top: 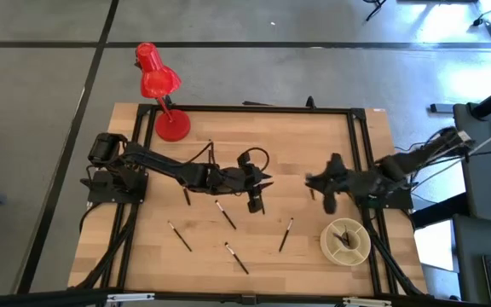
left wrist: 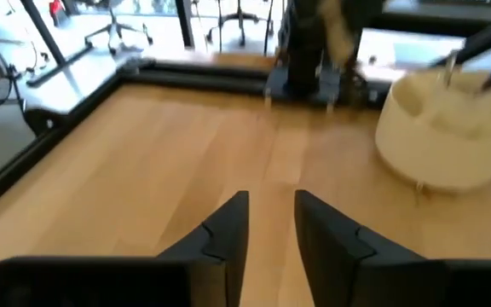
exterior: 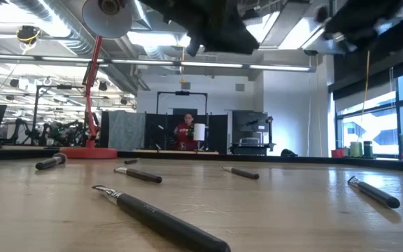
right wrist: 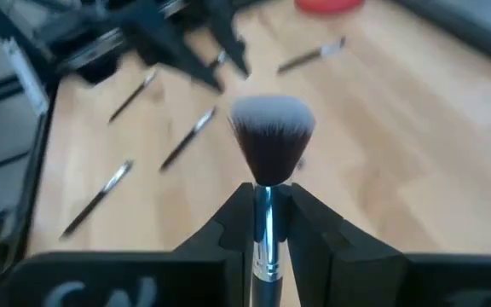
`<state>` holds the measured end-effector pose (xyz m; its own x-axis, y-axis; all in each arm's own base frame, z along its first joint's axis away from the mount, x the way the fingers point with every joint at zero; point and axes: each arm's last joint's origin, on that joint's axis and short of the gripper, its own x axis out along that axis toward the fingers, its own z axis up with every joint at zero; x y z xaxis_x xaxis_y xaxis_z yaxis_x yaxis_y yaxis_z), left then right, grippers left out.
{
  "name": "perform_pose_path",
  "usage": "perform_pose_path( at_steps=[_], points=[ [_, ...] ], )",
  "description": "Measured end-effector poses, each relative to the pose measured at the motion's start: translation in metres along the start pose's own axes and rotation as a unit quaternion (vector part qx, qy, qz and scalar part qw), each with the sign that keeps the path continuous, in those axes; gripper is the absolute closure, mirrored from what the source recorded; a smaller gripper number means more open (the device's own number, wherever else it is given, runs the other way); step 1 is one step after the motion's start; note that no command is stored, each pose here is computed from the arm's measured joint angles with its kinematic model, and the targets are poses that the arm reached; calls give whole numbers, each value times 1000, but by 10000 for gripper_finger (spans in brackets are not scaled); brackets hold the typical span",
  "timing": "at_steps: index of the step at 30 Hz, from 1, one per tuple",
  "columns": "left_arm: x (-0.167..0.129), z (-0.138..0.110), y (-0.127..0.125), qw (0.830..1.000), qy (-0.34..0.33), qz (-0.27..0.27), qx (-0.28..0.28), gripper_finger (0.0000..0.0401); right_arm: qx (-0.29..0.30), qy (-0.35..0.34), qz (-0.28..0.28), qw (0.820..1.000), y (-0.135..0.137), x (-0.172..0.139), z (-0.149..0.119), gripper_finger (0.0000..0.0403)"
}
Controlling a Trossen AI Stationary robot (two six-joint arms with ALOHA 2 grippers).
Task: Pick & Place Makeup Supplies
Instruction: Put the makeup brush into the organizer
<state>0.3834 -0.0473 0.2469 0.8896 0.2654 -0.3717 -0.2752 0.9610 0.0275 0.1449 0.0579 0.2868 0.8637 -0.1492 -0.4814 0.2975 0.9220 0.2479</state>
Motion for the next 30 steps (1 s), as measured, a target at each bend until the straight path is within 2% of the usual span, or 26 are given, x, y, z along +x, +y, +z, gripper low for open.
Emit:
perform_pose_path(
  at_steps=[2, 5, 7, 9, 14, 23, 30],
  points=[
    [0, -4, -2, 1000, 14, 1, 7, 298, 5, 30, 11, 999, 8, -14, 0, 350],
    [0, -10, -4, 999, 33, 16, 10, 291, 6, 43, 71, 997, 28, -34, 7, 350],
    [-1, -11, -4, 999, 36, 28, 10, 290, -8, 53, 109, 993, 41, -48, 11, 349],
    [-1, -12, -4, 998, 39, 40, 11, 290, -30, 71, 116, 990, 49, -59, 9, 349],
    [-3, -12, -8, 998, 35, 47, 12, 294, -69, 112, 76, 988, 59, -72, -16, 348],
    [-4, -12, -7, 997, 27, 77, -9, 294, -78, 128, 53, 987, 74, -74, -58, 346],
    [-4, -12, -7, 996, 26, 81, -22, 289, -68, 131, 35, 988, 77, -71, -66, 300]
  ],
)
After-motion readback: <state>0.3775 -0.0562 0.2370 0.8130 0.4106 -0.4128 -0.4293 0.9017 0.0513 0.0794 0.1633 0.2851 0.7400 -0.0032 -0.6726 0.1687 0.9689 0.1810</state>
